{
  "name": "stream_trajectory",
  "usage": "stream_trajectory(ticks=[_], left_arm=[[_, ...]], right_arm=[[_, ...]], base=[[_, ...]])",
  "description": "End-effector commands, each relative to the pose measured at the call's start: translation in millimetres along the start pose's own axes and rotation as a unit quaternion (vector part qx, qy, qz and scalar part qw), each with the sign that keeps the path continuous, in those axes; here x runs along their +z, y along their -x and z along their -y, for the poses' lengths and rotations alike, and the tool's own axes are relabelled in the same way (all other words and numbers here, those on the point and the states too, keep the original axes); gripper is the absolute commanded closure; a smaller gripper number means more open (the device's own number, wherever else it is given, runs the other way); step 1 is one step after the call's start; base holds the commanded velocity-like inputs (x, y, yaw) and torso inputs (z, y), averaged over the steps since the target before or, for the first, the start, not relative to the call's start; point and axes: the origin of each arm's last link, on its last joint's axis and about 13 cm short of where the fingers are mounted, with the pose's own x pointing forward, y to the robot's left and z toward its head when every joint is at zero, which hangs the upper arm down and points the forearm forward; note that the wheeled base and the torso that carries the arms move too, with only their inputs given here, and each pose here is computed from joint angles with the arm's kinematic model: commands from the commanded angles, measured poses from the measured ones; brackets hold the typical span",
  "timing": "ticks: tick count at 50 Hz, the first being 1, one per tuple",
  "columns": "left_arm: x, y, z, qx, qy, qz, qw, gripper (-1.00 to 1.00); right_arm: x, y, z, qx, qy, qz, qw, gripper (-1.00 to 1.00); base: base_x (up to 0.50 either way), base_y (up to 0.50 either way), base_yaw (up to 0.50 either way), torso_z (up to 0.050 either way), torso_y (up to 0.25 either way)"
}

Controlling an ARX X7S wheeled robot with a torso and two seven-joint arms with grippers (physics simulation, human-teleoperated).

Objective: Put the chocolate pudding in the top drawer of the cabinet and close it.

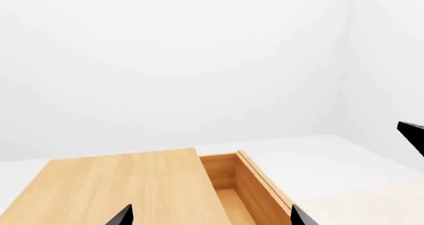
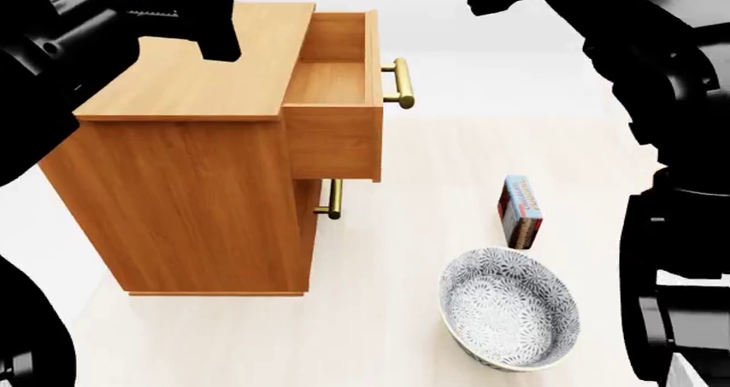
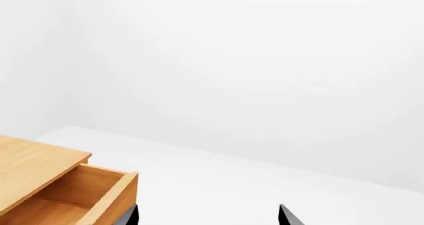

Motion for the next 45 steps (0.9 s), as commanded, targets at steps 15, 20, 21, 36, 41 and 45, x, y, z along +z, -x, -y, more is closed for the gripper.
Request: stream_trajectory(ticks=[15,20,21,36,41,45], left_arm=[[31.9,61.9,8.9,0.002,0.036,0.006,0.999,-1.0],[34.7,75.3,11.4,0.002,0.04,0.002,0.999,-1.0],[35.9,78.4,12.2,0.001,0.041,0.003,0.999,-1.0],[42.4,94.2,16.7,-0.002,0.04,0.025,0.999,-1.0],[41.1,94.4,16.7,-0.005,0.039,0.028,0.999,-1.0],[40.8,95.2,16.2,-0.007,0.038,0.033,0.999,-1.0]], right_arm=[[29.0,-63.5,-36.6,0.07,-0.039,-0.088,0.993,-1.0],[23.8,-63.8,-43.9,0.071,-0.051,-0.108,0.99,-1.0],[22.3,-63.5,-45.4,0.07,-0.054,-0.114,0.989,-1.0],[11.5,-59.0,-63.6,0.026,-0.135,-0.187,0.973,-1.0],[7.6,-58.9,-69.8,0.02,-0.131,-0.199,0.971,-1.0],[6.2,-58.8,-75.0,0.025,-0.125,-0.204,0.971,-1.0]], base=[[0.0,0.0,0.0,0.0,0.0],[0.0,0.0,0.0,0.0,0.0],[0.0,0.0,0.0,0.0,0.0],[0.0,0.0,0.0,0.0,0.0],[0.0,0.0,0.0,0.0,0.0],[0.0,0.0,0.0,0.0,0.0]])
